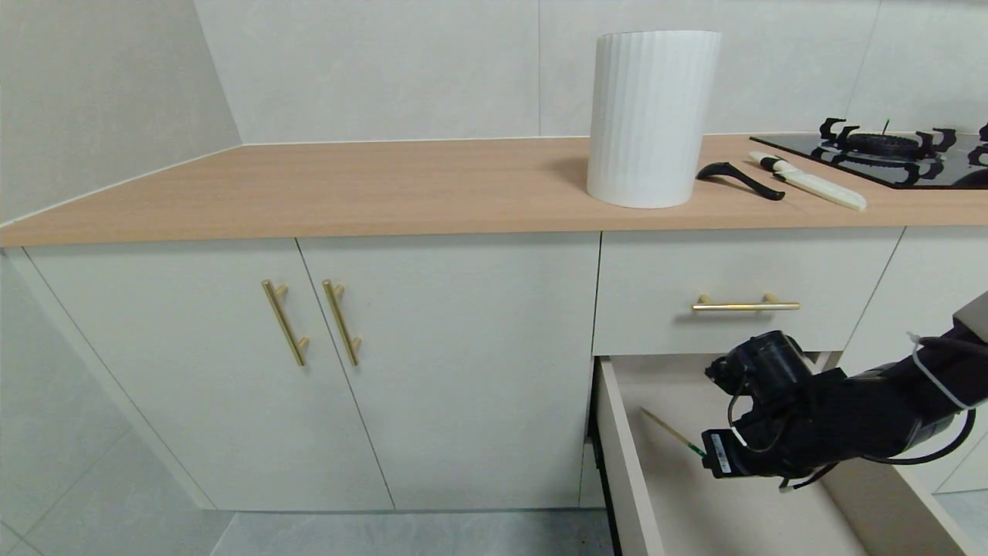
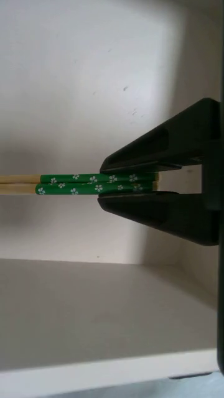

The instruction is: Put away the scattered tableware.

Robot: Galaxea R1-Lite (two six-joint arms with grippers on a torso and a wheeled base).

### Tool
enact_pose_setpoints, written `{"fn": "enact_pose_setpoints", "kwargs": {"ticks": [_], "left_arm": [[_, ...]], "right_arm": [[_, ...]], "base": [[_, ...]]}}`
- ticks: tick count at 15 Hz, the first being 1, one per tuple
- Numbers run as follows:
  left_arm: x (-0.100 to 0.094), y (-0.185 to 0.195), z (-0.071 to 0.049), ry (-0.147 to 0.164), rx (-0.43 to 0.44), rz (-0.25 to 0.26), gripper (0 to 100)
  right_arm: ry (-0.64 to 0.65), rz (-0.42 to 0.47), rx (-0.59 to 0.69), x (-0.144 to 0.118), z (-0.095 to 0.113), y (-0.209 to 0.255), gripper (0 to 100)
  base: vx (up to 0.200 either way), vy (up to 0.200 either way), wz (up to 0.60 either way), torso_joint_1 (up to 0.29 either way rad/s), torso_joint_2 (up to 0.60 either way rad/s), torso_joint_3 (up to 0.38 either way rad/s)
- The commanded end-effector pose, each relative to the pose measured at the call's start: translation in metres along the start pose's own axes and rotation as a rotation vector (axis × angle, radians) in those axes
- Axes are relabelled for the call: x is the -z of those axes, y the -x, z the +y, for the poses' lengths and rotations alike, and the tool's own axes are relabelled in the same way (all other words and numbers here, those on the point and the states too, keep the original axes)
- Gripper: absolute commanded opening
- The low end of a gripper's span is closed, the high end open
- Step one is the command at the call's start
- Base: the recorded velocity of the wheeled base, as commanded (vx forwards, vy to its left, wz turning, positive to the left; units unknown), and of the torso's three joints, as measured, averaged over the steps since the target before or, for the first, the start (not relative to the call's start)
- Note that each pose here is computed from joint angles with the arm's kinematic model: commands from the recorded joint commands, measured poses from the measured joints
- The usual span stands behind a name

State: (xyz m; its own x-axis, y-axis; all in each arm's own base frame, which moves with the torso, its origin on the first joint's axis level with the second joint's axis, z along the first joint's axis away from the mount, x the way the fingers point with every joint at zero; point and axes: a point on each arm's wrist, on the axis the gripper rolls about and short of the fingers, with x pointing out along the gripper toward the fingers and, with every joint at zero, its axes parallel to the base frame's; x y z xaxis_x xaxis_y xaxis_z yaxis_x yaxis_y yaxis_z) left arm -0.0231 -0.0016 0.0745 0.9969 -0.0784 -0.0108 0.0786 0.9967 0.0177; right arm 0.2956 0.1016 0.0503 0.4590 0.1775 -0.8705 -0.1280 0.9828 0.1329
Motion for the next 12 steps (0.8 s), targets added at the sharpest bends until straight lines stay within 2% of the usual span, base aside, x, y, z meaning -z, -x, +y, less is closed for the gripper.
{"fn": "enact_pose_setpoints", "kwargs": {"ticks": [1, 12], "left_arm": [[0.0, 0.0, 0.0, 0.0, 0.0, 0.001, 100], [0.0, 0.0, 0.0, 0.0, 0.0, 0.001, 100]], "right_arm": [[0.007, 0.027, 0.003, 0.008, 0.003, -0.017, 0], [0.06, 0.108, 0.089, 0.035, 0.016, -0.076, 0]], "base": [[0.0, 0.0, 0.0, 0.0, 0.0, 0.0], [0.0, 0.0, 0.0, 0.0, 0.0, 0.0]]}}
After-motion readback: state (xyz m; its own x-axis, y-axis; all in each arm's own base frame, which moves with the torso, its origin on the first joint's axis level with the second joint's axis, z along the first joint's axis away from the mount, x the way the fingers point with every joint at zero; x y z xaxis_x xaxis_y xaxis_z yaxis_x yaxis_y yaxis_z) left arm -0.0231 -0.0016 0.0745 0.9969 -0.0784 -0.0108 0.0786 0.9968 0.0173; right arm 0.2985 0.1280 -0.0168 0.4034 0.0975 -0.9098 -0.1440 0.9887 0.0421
